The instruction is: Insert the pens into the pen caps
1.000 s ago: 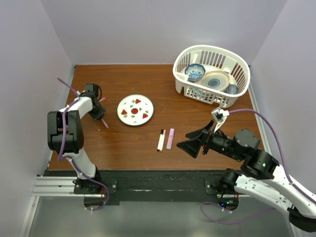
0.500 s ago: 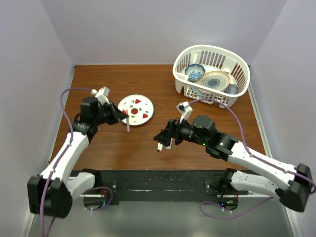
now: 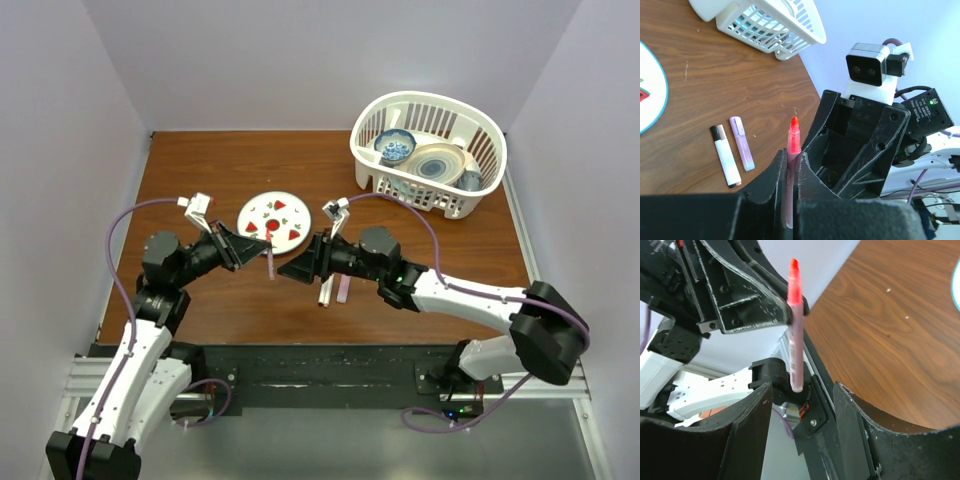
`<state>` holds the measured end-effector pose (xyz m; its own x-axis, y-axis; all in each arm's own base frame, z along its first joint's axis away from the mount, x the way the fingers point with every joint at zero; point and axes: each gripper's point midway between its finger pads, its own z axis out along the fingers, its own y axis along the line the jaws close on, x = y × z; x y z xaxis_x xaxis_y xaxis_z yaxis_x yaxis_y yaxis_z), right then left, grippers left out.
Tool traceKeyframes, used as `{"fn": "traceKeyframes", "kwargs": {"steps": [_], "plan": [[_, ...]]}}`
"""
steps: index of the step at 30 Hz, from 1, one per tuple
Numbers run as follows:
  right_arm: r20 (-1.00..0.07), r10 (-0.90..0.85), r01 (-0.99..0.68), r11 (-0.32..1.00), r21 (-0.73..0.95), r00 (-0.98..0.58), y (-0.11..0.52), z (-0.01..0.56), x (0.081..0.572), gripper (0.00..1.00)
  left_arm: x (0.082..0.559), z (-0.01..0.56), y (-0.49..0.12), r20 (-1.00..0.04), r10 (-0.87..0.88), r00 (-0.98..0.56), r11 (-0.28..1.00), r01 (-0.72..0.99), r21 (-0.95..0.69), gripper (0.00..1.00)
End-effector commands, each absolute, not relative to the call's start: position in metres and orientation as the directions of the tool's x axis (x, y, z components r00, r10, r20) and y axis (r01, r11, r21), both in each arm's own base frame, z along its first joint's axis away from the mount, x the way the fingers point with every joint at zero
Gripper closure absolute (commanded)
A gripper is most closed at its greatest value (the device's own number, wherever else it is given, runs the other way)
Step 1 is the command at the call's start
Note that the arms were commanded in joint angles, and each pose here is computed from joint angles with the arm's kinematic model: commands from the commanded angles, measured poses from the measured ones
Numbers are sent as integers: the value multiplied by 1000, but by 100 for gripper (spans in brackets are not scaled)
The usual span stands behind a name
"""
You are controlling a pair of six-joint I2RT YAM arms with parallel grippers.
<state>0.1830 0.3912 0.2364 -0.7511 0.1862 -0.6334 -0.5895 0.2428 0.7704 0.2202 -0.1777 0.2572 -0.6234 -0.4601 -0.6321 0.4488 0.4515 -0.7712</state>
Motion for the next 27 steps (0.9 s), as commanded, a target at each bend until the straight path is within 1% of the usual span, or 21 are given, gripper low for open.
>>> {"fn": "traceKeyframes", "kwargs": {"steps": [1,3,9,10,11,12,13,14,15,16,17,18,19,20,21,22,23,24,26,27], "plan": [[-664,233,-662,97,743,-711,411,281,178,46,214,270,-183,-626,-468,-624,392,488,-780,100],[-665,224,-664,87,742,-713,418,278,178,49,215,271,-183,-626,-473,-620,394,487,-779,100],[-656,237,-666,44,744,-717,432,283,173,66,212,274,-184,-617,-476,-627,373,491,-787,100],[-647,242,-658,41,752,-723,433,282,174,82,211,274,-184,-610,-476,-633,366,489,-792,100],[-645,260,-661,37,750,-718,432,285,176,94,210,274,-185,-609,-475,-636,362,489,-793,100],[-643,264,-658,36,752,-719,432,285,176,100,209,275,-185,-611,-472,-635,359,495,-791,100],[-638,268,-654,40,756,-722,431,284,176,100,209,274,-185,-615,-470,-634,360,498,-789,100],[-636,274,-651,46,758,-722,430,284,177,100,208,278,-185,-625,-468,-625,362,509,-781,84],[-631,290,-644,62,763,-719,428,283,180,100,209,277,-184,-623,-469,-626,377,496,-782,69],[-627,295,-635,81,768,-721,424,277,181,100,212,277,-181,-651,-458,-605,411,505,-759,57],[-626,300,-629,99,771,-720,420,276,181,100,215,276,-179,-669,-449,-593,445,501,-743,39],[-624,318,-621,125,774,-714,415,275,185,100,219,275,-173,-668,-445,-596,498,455,-738,33],[-629,314,-617,151,772,-711,411,268,185,100,225,270,-169,-708,-404,-580,552,463,-694,29],[-633,318,-614,170,771,-706,404,270,184,100,229,283,-166,-739,-387,-551,582,475,-660,27],[-636,319,-610,191,769,-703,399,268,184,100,234,273,-159,-737,-370,-565,633,427,-645,25],[-644,323,-602,230,765,-694,392,260,186,100,242,266,-156,-759,-325,-564,676,424,-603,24],[-645,311,-587,266,765,-698,385,253,185,100,247,264,-152,-770,-303,-561,702,415,-579,24],[-652,327,-595,267,758,-684,375,262,181,100,254,267,-146,-789,-283,-545,740,399,-542,25],[-665,308,-572,346,744,-680,359,249,180,100,272,255,-135,-827,-195,-528,811,387,-439,27],[-679,326,-590,337,733,-658,348,264,174,100,283,259,-124,-851,-170,-497,854,357,-379,27]]}}
